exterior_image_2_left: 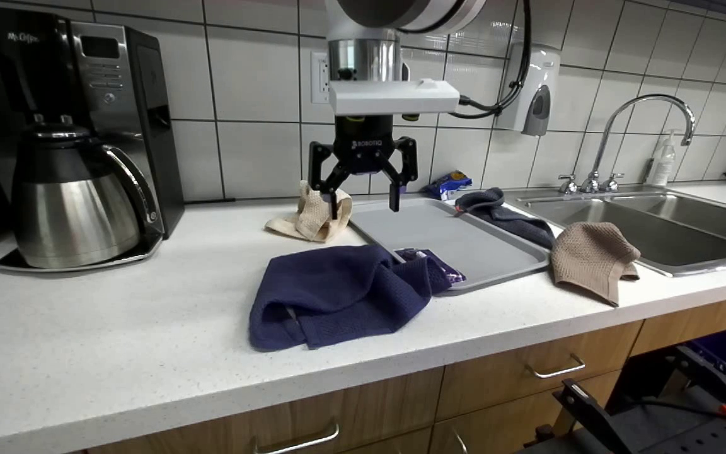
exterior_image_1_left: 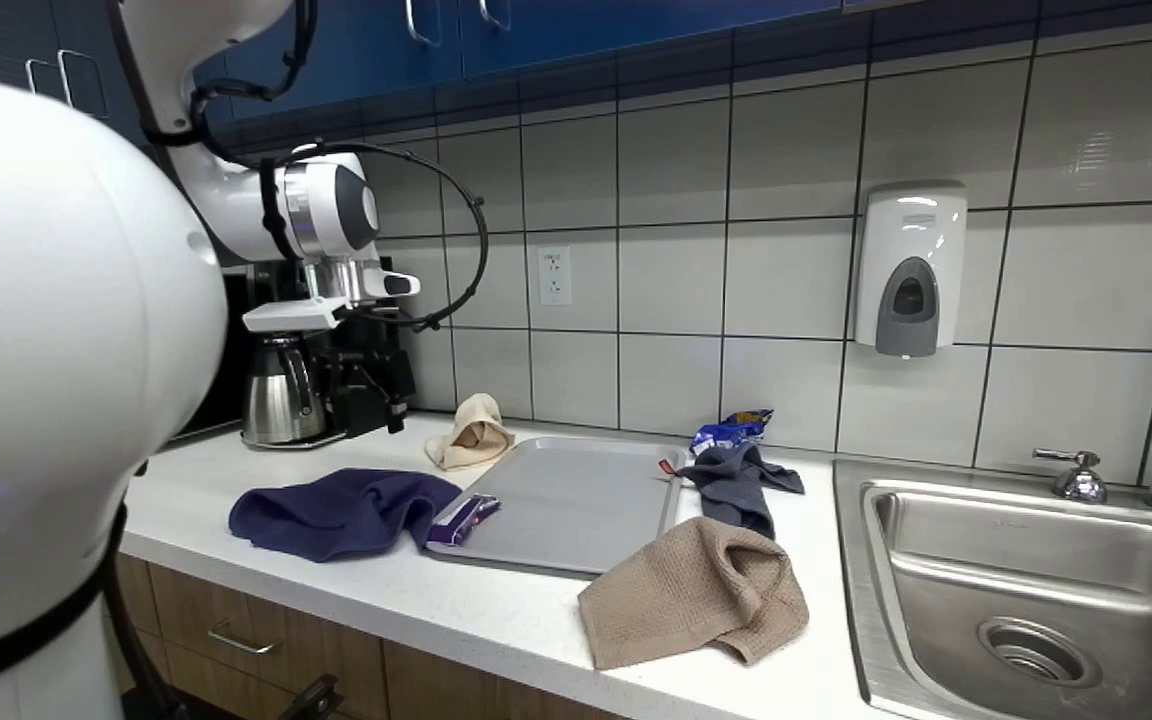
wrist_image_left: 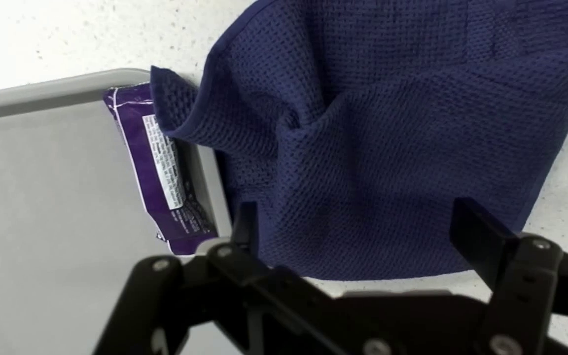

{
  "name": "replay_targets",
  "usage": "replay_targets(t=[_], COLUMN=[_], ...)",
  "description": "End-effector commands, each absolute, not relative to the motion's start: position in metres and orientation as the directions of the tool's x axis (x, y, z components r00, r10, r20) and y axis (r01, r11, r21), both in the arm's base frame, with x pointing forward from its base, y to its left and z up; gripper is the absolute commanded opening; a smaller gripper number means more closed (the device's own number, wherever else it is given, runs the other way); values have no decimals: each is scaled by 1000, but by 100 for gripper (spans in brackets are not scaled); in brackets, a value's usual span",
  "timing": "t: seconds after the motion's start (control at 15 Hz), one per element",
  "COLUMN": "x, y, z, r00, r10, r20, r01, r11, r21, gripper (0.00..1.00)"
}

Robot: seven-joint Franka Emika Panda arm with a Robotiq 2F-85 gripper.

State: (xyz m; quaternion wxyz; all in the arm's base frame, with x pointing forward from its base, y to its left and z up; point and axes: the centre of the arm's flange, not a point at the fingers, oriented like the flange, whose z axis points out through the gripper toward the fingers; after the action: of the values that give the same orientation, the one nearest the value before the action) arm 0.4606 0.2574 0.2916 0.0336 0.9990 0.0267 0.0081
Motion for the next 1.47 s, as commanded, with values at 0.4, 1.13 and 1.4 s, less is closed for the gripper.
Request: replay_targets(t=[0.4, 1.13, 1.4], x=[469, 465, 468], y=[262, 267, 267], z=[241, 188, 179], r00=[999, 996, 996], r10=[46, 85, 87], r20=[-1, -31, -36], r01=[46, 87, 90], r11=[-998, -993, -992], r21=[33, 75, 84], gripper=[100, 100, 100])
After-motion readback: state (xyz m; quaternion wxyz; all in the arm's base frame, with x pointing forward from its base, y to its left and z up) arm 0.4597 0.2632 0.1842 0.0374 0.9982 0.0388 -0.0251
